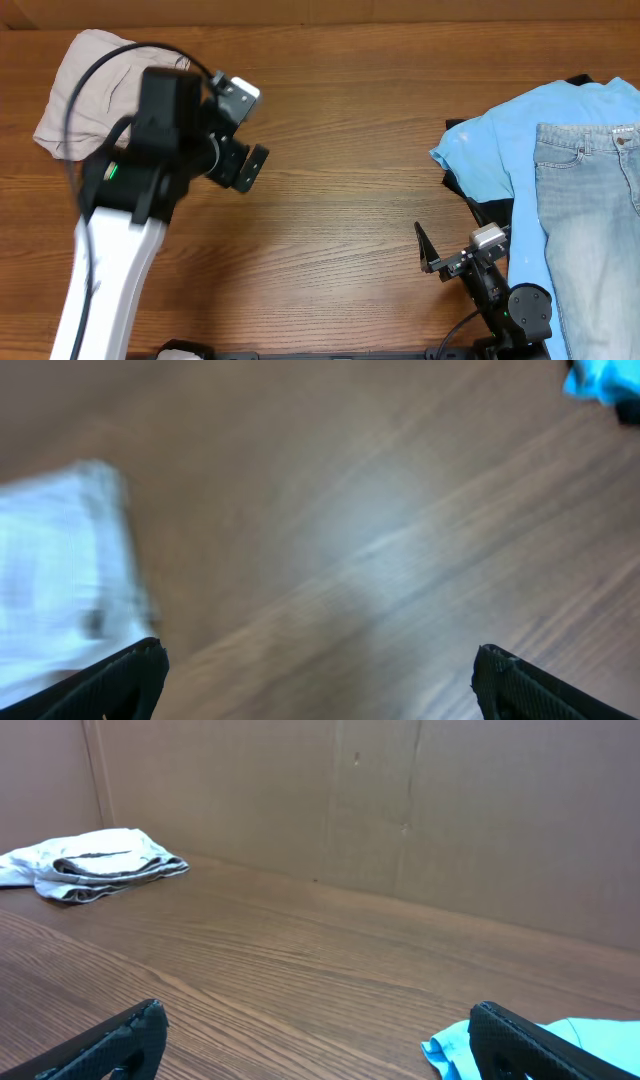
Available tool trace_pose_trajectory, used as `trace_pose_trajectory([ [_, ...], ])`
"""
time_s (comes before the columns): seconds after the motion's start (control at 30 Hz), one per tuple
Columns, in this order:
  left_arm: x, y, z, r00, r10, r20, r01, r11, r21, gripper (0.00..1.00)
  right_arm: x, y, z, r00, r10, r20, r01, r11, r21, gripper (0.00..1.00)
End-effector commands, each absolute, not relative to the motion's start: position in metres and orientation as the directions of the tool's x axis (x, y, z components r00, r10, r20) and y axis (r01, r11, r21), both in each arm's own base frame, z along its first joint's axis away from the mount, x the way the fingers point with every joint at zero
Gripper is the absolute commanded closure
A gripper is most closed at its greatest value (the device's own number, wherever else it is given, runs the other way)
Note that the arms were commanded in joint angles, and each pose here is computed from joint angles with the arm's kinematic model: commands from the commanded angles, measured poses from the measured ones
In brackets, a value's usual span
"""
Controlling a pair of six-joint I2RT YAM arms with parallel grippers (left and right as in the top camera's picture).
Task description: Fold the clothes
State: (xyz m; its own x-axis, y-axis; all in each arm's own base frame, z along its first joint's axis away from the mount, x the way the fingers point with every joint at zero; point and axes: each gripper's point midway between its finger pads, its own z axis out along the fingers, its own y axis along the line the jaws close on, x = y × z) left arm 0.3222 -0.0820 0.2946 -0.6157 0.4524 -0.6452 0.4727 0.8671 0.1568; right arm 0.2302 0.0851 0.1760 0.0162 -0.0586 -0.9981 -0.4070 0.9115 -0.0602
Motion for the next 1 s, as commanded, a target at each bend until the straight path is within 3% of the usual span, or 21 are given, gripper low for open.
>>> trace_pose_trajectory([
  [0.0,0.307,-0.055,0.322,-0.567,0.459,-0.684,0.372,0.884,0.284,0.0,0.23,0.086,0.175,0.025,-0.06,-0.998,-0.41,0.91,-0.065,0.0],
  [0.27,0.272,-0.026,0.353,-0.318,0.371,-0.872,0.19,0.927,0.324,0.0,0.23,0.086,0.175,0.025,-0.06,-0.998,-0.41,0.91,-0.065,0.0],
  [0.53,0.244,-0.018,0.312,-0.122,0.257,-0.959,0.088,0.965,0.247,0.0,0.23,0.086,0.175,0.025,-0.06,-0.998,-0.41,0.91,-0.065,0.0],
  [0.97,0.235,-0.017,0.231,0.054,0.123,-0.991,0.048,0.991,0.125,0.0,0.23,0.086,0.175,0.025,-0.06,-0.998,-0.41,0.91,-0.065,0.0],
])
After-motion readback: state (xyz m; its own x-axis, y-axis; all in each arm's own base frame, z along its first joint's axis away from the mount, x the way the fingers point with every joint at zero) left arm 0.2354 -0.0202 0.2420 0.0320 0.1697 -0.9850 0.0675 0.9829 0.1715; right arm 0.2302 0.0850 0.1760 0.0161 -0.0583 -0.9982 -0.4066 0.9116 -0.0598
